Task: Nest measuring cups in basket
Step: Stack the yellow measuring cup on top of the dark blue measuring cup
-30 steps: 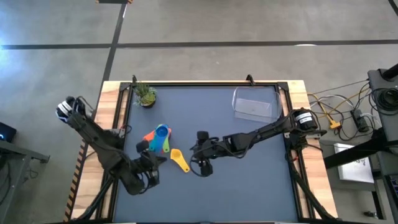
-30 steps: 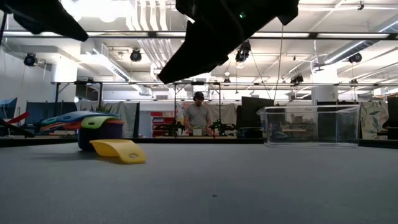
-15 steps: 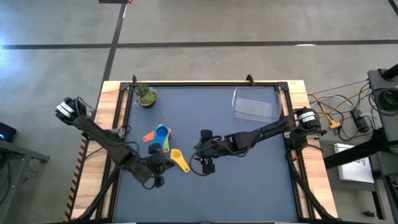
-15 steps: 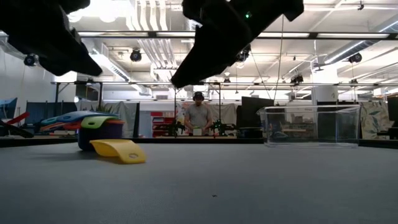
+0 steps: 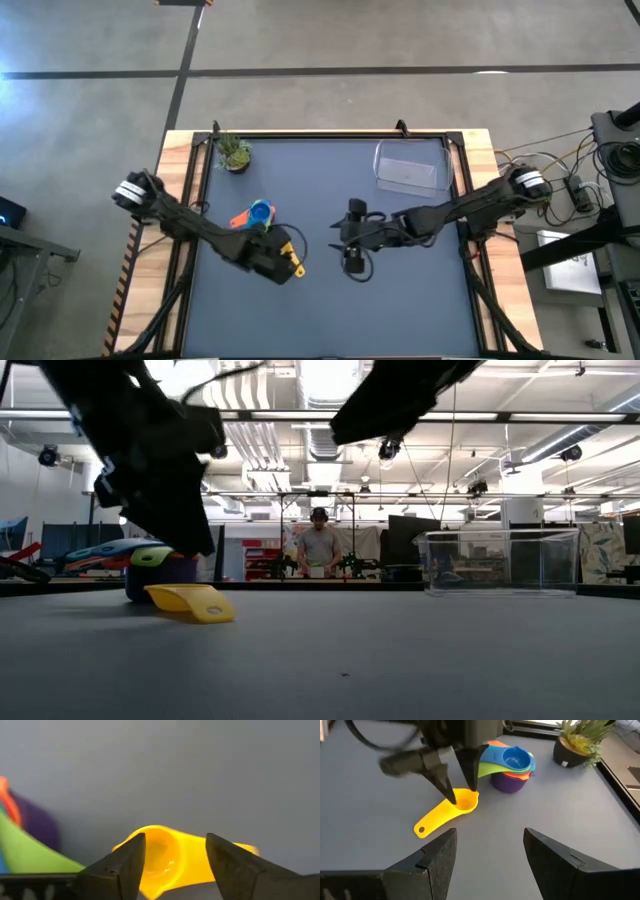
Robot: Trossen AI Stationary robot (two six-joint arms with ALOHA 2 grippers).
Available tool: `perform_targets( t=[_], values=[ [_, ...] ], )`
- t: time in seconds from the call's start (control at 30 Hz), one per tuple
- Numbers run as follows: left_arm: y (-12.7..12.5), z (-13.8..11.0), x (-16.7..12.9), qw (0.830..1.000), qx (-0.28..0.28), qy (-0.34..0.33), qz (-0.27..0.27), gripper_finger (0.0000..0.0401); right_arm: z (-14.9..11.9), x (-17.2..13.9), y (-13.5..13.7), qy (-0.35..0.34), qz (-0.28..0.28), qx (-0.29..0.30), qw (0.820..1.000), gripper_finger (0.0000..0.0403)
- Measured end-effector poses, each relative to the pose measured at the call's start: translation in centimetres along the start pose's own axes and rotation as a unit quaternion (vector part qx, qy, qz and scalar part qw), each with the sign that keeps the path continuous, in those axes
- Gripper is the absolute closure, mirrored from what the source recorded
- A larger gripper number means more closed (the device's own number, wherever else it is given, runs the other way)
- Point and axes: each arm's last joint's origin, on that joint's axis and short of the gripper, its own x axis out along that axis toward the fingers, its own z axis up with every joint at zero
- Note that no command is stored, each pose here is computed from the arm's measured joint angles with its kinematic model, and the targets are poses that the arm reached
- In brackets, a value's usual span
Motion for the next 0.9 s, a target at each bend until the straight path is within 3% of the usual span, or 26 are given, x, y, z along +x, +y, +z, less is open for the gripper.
perform_targets(
  t=[0.17,0.4,0.57,0.7,0.9],
  values=[
    [-1.7,2.0,0.9,0.998,0.001,0.029,0.048,0.0192,-1.6,-1.9,-0.4,-0.019,0.002,0.027,0.999,0.0184],
    [-4.2,3.3,1.4,0.998,0.020,0.042,0.046,0.0204,-3.2,-3.8,-0.9,-0.034,0.008,0.056,0.998,0.0184],
    [-3.7,3.0,1.6,0.997,-0.003,0.060,0.050,0.0228,-3.6,-4.9,-0.4,-0.052,0.013,0.053,0.997,0.0184],
    [-2.8,2.8,2.2,0.992,-0.052,0.099,0.051,0.0243,-3.7,-5.2,-0.1,-0.058,0.010,0.045,0.997,0.0184],
    [-1.8,3.0,3.0,0.983,-0.098,0.145,0.060,0.0247,-3.7,-5.4,0.0,-0.060,0.013,0.029,0.998,0.0184]
  ],
)
